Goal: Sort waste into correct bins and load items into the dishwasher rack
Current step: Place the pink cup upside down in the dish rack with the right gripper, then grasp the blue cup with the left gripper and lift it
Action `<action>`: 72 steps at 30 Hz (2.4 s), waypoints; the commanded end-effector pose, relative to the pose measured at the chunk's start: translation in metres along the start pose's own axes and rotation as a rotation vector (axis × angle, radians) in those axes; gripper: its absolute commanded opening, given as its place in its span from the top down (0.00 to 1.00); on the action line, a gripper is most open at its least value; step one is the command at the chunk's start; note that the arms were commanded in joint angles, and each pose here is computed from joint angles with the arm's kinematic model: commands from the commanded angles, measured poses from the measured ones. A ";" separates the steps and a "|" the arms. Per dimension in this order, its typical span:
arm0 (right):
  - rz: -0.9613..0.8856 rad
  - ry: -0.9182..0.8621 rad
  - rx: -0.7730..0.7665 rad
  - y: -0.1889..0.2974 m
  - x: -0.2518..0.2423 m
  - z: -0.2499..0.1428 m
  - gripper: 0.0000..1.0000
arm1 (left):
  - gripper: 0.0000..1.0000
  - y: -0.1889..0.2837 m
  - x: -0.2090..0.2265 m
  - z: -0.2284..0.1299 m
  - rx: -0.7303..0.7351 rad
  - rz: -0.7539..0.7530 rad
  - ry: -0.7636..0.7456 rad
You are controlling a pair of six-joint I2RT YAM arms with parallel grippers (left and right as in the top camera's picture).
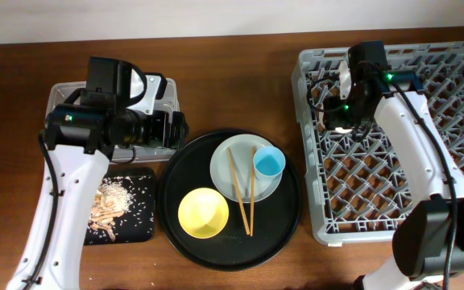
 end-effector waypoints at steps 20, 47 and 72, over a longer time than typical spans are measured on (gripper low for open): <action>0.206 -0.008 0.088 -0.001 0.014 -0.010 0.24 | 0.01 0.000 0.001 0.000 0.000 0.011 -0.008; -0.020 -0.078 0.006 -0.002 -0.029 0.002 0.01 | 0.01 0.001 -0.005 0.013 -0.095 -0.075 -0.029; -0.020 -0.078 0.006 -0.002 -0.029 0.002 0.01 | 0.76 -0.223 -0.136 -0.026 0.378 -0.165 -0.041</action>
Point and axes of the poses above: each gripper's point midway between its finger pads, its own y axis back along the fingers, its own x axis along the line the jaws close on, z = x × y, the point moved 10 cm from there along y, back along the fingers, and after that the axes turned 8 degrees about -y, right-handed, at the moved point
